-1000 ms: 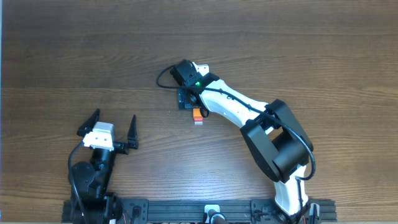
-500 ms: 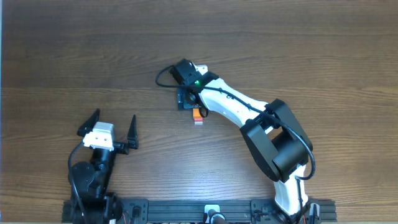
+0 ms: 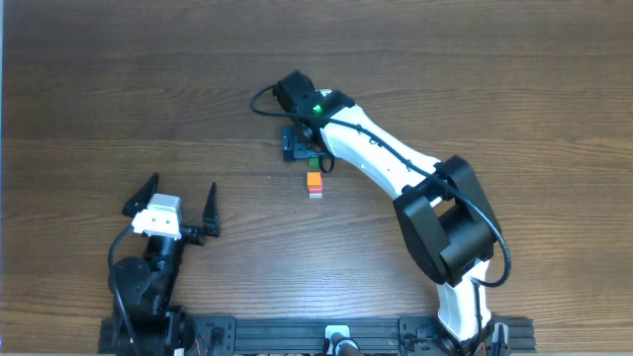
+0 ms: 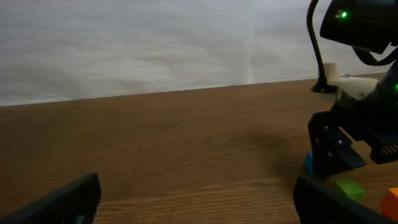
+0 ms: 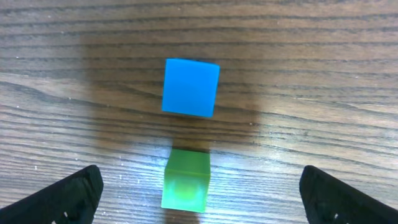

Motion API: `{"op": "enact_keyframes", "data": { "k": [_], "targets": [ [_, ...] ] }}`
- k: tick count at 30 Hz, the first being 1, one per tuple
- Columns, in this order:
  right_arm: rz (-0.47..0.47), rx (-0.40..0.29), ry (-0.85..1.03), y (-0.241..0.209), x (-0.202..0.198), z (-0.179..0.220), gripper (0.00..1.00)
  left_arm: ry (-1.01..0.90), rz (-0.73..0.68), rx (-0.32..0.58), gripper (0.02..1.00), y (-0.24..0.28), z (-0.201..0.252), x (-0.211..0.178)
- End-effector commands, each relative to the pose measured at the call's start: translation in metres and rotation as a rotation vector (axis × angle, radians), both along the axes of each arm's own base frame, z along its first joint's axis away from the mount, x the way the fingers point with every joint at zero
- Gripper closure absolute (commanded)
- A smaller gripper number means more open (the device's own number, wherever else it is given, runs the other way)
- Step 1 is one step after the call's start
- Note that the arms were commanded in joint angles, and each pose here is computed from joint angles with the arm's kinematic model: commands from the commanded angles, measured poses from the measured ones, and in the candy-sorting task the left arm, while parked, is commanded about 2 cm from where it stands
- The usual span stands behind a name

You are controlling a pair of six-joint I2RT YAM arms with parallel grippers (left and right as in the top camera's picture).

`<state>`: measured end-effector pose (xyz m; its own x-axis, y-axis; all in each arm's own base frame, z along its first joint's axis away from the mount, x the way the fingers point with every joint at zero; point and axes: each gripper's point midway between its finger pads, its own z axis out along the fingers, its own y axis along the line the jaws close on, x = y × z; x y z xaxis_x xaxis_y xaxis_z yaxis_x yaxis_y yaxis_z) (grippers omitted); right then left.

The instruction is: Stack Cubes

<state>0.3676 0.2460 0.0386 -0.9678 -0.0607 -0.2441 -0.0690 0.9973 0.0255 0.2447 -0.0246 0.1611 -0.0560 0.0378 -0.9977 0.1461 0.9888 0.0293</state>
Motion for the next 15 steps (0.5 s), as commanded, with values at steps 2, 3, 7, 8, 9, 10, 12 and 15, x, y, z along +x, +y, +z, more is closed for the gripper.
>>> {"op": "enact_keyframes", "data": {
  "k": [2,3,7,8,9,10,12,15],
  "targets": [
    [0.025,0.041,0.066,0.007,-0.004,-0.011,0.007,0.001,-0.006,0.013,0.018,0.0,-0.002,0.0],
    [0.029,0.042,0.074,0.007,-0.005,-0.014,0.007,0.001,-0.006,0.013,0.018,0.0,-0.002,0.0],
    [0.032,0.038,0.084,0.007,-0.006,-0.018,0.036,0.001,-0.006,0.013,0.018,0.0,-0.002,0.0],
    [0.032,0.039,0.086,0.007,-0.006,-0.018,0.049,0.001,-0.006,0.013,0.018,0.0,-0.002,0.0],
    [0.032,0.039,0.089,0.007,-0.007,-0.018,0.064,0.001,-0.006,0.013,0.018,0.0,-0.002,0.0],
    [0.032,0.037,0.093,0.006,-0.008,-0.019,0.066,0.001,-0.006,0.013,0.02,0.0,-0.002,0.0],
    [0.033,0.032,0.099,0.005,-0.009,-0.02,0.075,0.001,-0.006,0.013,0.018,0.0,-0.002,0.0],
    [0.035,0.03,0.103,0.005,-0.01,-0.021,0.117,0.001,-0.006,0.013,0.018,0.0,-0.002,0.0]
  ]
}}
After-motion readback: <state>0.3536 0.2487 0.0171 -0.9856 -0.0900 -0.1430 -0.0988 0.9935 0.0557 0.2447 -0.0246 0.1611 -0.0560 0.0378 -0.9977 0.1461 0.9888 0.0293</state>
